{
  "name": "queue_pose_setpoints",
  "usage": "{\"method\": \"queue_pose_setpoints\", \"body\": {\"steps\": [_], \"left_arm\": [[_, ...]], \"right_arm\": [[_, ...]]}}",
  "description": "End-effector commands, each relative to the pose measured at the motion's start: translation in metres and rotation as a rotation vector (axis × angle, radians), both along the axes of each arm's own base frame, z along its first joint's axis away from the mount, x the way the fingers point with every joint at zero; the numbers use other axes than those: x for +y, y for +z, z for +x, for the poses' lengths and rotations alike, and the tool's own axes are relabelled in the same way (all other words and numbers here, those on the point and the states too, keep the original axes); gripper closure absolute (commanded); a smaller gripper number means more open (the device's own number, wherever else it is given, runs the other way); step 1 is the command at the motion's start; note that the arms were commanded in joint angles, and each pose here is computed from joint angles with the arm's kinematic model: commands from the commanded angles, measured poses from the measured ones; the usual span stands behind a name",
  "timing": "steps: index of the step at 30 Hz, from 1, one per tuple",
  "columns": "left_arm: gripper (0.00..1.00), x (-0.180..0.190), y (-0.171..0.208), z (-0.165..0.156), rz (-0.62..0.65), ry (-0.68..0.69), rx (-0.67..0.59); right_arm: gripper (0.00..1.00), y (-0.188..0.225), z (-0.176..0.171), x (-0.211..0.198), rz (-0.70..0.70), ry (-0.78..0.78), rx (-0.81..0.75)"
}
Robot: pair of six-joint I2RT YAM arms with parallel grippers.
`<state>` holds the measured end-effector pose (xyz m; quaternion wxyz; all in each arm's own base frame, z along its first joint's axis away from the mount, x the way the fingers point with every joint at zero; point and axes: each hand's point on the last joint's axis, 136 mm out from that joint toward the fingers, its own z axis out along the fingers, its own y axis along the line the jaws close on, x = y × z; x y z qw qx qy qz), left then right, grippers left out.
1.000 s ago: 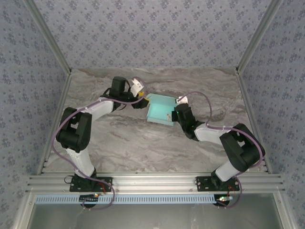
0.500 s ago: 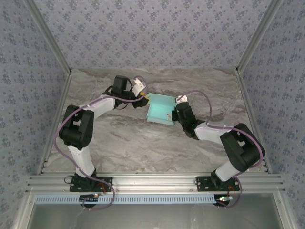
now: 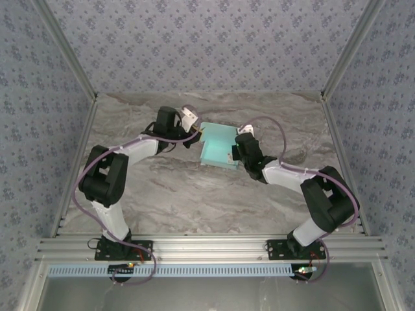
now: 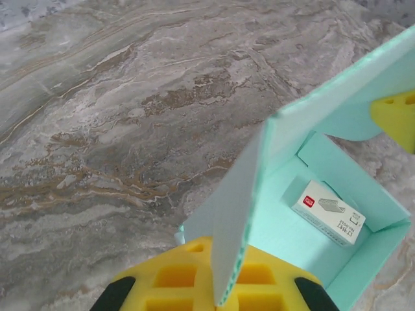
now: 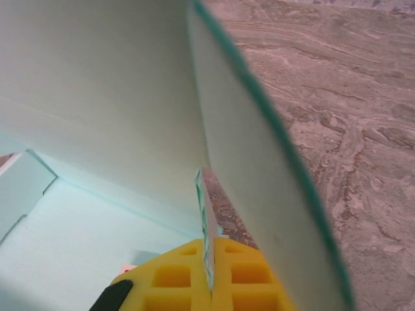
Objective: Fold the paper box
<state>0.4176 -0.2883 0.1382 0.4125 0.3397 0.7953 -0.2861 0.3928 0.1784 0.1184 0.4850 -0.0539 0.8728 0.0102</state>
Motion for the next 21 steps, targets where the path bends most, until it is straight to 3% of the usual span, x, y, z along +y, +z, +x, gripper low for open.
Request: {"method": "queue_pose_setpoints", "body": {"steps": [1, 12, 21], "left_arm": [[1.00, -0.001, 0.024, 0.005, -0.036, 0.241, -0.032], [1.00, -0.009, 0.023, -0.024, -0.056, 0.652, -0.117], [1.00, -0.008, 0.015, -0.047, -0.110, 0.801, -0.135]], "right_arm": [[1.00, 0.003, 0.002, -0.011, -0.028, -0.135, 0.007], [1.00, 0.001, 0.015, 0.002, 0.049, -0.125, -0.087], [1.00, -0.007, 0.010, 0.002, 0.112, -0.130, -0.092]]}}
